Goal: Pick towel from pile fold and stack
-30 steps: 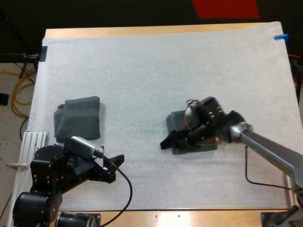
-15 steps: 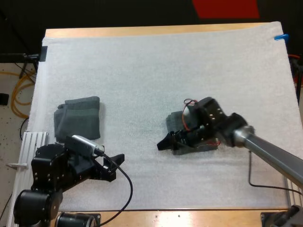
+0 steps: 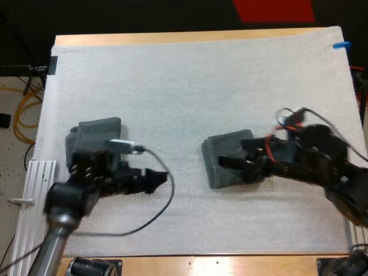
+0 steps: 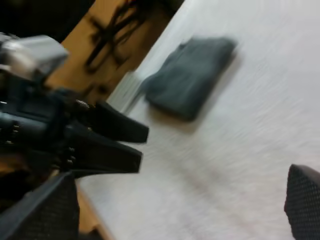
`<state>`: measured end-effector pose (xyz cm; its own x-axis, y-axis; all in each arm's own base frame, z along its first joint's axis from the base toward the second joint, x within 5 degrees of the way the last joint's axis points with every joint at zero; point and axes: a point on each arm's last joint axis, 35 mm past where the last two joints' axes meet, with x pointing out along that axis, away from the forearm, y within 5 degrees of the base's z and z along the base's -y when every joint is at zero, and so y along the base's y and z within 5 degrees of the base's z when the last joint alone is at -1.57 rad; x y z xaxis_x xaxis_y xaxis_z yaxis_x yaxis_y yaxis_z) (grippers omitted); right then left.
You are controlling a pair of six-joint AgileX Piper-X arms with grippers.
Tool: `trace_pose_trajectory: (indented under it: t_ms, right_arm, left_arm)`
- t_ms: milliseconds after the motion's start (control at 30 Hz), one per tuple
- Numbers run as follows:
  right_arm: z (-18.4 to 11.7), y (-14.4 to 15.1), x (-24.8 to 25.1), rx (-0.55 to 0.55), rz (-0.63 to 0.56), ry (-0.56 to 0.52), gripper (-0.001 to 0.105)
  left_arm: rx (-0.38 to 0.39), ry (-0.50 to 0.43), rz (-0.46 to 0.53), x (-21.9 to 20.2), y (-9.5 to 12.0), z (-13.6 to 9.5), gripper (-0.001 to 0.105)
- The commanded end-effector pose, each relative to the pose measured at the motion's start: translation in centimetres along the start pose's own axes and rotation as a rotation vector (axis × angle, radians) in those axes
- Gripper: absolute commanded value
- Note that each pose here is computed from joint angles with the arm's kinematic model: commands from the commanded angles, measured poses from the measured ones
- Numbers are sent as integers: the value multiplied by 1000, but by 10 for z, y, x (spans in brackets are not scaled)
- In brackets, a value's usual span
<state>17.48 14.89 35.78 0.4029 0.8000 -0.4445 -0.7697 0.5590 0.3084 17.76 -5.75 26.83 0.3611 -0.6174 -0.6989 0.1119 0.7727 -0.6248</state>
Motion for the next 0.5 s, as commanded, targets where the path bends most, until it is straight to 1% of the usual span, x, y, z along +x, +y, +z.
trace_pose_trajectory:
  t_ms: [0, 67, 167, 267, 333, 467]
  right_arm:
    - [0, 3, -12, -30, -58, -3, 81]
    - [-4, 7, -27, -47, -111, 11, 81]
    - [-12, 10, -39, -33, -141, 54, 81]
    - [-20, 12, -47, -17, -156, 97, 81]
    - [-23, 13, -50, -10, -158, 117, 81]
    - [-25, 13, -51, -5, -159, 132, 81]
  left_arm:
    - [2, -5, -18, 10, -5, 7, 77]
    - [-43, 16, -23, 36, -7, 16, 77]
    - [-122, 36, -18, 70, -6, 24, 77]
    - [-178, 75, -20, 105, -5, 27, 77]
    - [-208, 95, 1, 125, -4, 29, 76]
    - [-238, 151, 29, 161, -6, 36, 76]
